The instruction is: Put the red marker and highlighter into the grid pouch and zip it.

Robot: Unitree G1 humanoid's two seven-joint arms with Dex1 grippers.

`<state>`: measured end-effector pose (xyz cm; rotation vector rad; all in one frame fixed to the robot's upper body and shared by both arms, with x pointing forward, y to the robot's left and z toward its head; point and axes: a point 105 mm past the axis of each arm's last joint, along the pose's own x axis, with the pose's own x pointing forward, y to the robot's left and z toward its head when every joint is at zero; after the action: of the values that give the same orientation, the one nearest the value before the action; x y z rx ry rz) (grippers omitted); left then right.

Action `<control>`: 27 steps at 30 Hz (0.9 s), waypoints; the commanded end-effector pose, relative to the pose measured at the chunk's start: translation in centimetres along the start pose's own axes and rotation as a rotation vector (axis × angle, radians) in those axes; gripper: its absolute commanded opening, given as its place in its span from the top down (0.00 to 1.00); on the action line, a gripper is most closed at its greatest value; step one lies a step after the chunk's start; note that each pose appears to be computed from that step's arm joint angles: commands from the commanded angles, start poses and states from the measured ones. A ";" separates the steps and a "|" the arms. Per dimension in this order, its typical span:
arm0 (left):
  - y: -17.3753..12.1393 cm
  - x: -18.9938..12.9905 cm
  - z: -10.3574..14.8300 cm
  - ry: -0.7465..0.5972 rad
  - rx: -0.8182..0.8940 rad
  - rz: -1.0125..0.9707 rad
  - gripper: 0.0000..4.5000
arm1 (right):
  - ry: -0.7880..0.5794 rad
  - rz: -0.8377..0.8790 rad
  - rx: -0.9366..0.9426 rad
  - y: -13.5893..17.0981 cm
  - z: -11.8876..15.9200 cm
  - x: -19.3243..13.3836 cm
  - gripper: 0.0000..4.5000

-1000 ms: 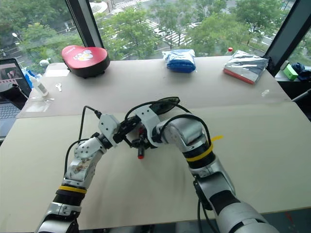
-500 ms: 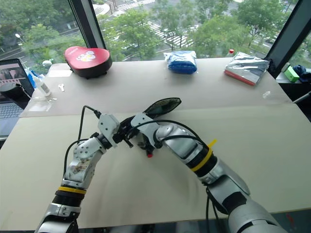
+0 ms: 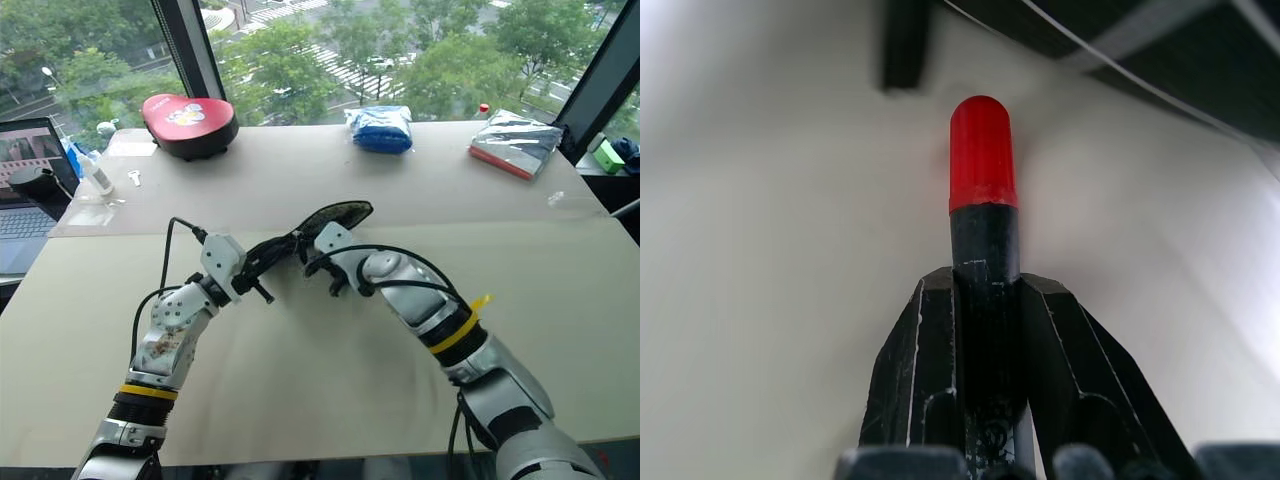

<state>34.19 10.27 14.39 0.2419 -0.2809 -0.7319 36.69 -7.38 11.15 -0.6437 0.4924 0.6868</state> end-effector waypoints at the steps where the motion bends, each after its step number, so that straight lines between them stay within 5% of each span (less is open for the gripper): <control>1: 0.5 0.0 1.4 -0.050 0.024 0.019 1.00 | 0.055 -0.020 0.059 -1.2 -2.4 -0.9 0.90; 10: 0.5 -0.1 1.4 -0.050 0.019 0.022 1.00 | 0.008 -0.094 0.136 -4.1 -4.7 -3.6 0.90; 18: 0.1 -0.1 1.3 -0.054 0.008 0.003 1.00 | -0.315 -0.179 -0.416 -8.4 0.2 -11.0 0.90; 27: -0.2 0.1 1.4 -0.057 0.004 -0.022 1.00 | -0.347 -0.245 -0.905 -8.2 2.5 -11.9 0.90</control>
<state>33.98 10.12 14.37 0.2388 -0.2826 -0.7487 35.32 -16.72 22.03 -1.2563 -0.1529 0.7464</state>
